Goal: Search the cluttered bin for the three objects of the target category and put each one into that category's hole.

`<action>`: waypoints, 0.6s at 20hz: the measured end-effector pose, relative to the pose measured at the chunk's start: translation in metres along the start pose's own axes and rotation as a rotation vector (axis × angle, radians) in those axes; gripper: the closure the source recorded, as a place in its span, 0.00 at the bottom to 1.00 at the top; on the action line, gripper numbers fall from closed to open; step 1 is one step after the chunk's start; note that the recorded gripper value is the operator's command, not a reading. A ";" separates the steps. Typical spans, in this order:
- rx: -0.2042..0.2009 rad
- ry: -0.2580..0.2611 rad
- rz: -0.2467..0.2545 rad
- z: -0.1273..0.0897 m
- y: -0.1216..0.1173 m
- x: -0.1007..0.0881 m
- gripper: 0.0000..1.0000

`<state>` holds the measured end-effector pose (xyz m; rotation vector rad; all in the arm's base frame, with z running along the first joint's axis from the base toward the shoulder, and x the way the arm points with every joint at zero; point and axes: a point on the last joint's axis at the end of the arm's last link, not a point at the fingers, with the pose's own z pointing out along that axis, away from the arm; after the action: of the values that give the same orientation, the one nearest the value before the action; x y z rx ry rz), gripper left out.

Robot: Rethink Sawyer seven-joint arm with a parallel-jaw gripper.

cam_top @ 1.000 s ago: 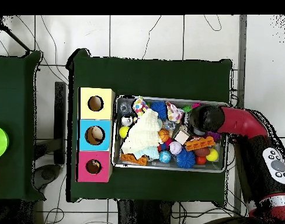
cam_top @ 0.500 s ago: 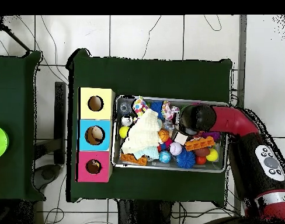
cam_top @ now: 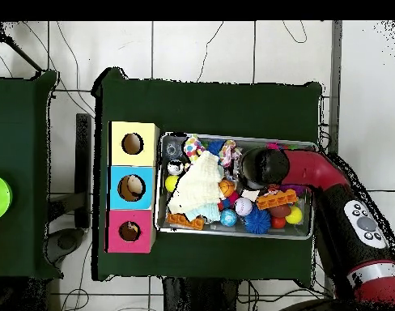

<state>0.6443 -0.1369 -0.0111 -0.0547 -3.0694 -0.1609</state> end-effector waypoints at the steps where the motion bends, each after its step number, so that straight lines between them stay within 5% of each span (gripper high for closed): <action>1: -0.005 0.004 -0.002 0.003 0.002 0.002 0.00; 12: -0.026 0.022 -0.016 0.017 0.018 0.006 0.00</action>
<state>0.6375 -0.1166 -0.0260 -0.0300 -3.0468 -0.2004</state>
